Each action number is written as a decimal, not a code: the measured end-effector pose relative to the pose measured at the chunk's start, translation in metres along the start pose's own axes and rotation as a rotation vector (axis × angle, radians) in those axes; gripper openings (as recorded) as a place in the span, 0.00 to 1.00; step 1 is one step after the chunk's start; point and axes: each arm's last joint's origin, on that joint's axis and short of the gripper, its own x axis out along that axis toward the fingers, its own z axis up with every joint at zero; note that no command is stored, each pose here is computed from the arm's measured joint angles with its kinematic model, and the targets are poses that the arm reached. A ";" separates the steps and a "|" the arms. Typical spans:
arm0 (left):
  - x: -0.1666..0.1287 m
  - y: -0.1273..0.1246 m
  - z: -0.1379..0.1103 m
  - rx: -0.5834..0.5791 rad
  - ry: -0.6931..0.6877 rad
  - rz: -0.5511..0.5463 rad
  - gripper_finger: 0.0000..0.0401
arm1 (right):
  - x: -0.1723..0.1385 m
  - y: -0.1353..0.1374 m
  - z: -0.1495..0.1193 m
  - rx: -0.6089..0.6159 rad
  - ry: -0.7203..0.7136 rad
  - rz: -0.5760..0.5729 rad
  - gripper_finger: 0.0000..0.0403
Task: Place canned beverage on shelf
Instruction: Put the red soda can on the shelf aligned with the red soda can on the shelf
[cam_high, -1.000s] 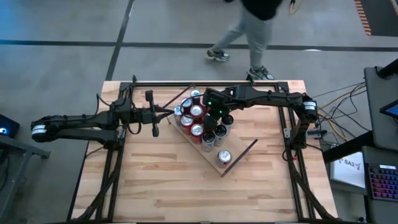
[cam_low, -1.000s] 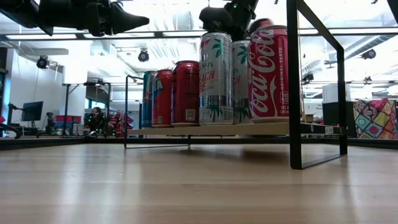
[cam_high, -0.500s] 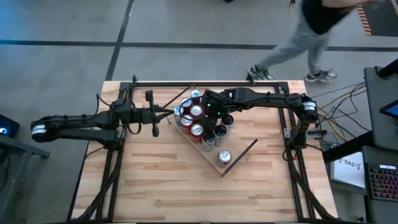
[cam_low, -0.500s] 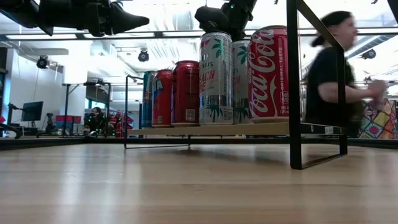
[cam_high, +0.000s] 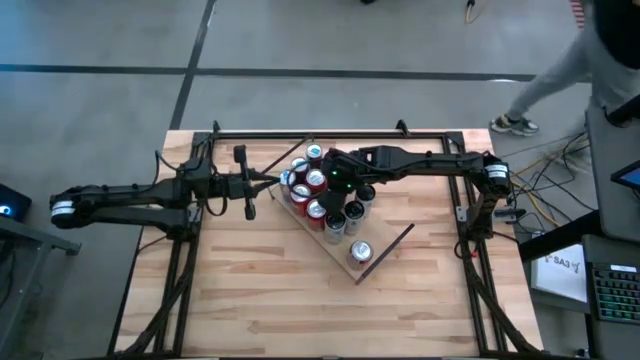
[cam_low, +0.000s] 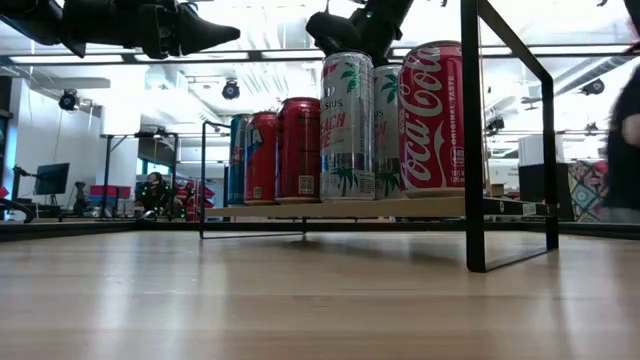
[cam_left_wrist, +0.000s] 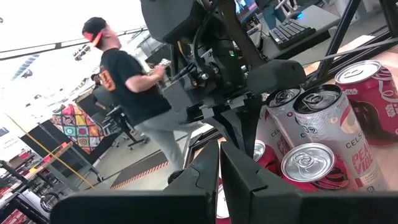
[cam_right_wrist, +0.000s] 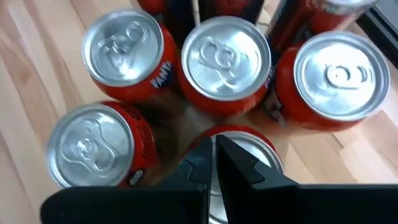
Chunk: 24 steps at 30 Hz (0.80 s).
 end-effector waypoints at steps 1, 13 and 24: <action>0.000 0.000 0.000 0.000 0.000 0.000 0.00 | 0.000 0.000 0.001 0.001 -0.008 0.003 0.03; 0.000 0.000 0.000 0.000 -0.001 0.000 0.00 | -0.023 -0.007 0.011 0.037 0.000 -0.014 0.03; 0.000 0.000 0.001 0.001 -0.006 0.004 0.00 | -0.020 -0.039 0.007 0.184 0.129 -0.142 0.03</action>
